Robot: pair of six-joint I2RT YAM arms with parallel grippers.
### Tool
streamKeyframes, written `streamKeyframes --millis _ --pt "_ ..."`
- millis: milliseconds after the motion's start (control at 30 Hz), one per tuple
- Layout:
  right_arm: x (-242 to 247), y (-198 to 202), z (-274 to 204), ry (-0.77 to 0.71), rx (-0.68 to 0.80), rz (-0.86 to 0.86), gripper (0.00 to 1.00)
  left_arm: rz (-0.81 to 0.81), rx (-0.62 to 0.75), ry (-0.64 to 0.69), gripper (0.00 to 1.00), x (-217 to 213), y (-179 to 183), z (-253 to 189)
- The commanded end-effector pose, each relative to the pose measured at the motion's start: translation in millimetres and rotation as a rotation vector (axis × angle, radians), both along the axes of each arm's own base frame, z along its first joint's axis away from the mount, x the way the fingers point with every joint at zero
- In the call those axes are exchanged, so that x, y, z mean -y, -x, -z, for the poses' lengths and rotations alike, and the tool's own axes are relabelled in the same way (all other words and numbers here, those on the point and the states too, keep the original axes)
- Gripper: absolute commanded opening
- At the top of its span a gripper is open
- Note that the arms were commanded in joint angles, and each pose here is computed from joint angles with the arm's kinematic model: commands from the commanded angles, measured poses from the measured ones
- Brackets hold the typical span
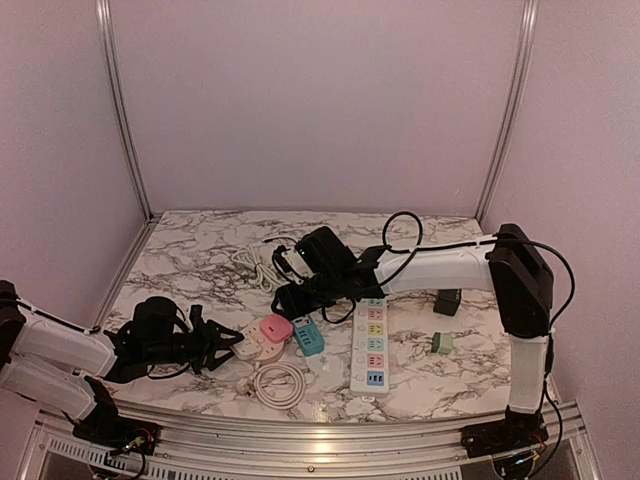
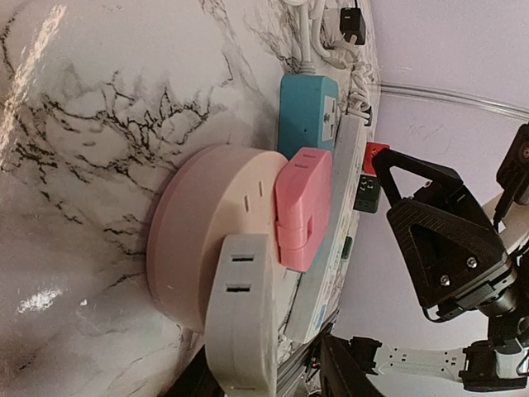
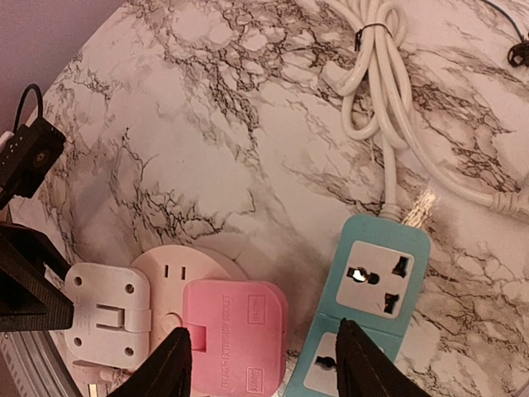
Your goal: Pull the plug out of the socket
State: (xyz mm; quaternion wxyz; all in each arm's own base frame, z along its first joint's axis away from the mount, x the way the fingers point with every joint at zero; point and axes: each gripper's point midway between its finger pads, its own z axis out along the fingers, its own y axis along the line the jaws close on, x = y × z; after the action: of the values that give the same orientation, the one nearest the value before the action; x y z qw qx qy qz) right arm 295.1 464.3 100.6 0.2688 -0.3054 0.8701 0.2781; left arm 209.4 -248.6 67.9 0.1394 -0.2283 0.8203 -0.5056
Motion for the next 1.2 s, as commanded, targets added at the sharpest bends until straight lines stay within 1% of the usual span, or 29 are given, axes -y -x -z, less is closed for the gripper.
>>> streamKeyframes --millis 0,100,200,300,533,767,933,1167 --pt "-3 3 1 0.018 0.015 -0.014 0.57 0.033 -0.003 -0.004 0.38 6 0 0" --pt "-4 7 6 0.044 0.021 -0.025 0.55 0.059 -0.015 -0.074 0.37 10 -3 3" --pt "-4 12 11 0.056 0.016 -0.037 0.5 0.082 -0.016 -0.128 0.34 11 -6 4" --pt "-7 18 15 0.067 0.015 -0.061 0.43 0.106 -0.036 -0.187 0.29 12 -7 9" --pt "-18 31 24 0.09 0.016 -0.123 0.37 0.154 -0.085 -0.276 0.13 11 -6 23" --pt "-22 36 32 0.096 0.0 -0.137 0.26 0.173 -0.083 -0.302 0.09 7 -13 19" --pt "-15 34 42 0.15 0.001 -0.117 0.19 0.179 -0.082 -0.289 0.06 9 -17 16" --pt "-3 32 41 0.191 0.01 -0.083 0.14 0.176 -0.092 -0.3 0.04 5 -20 18"
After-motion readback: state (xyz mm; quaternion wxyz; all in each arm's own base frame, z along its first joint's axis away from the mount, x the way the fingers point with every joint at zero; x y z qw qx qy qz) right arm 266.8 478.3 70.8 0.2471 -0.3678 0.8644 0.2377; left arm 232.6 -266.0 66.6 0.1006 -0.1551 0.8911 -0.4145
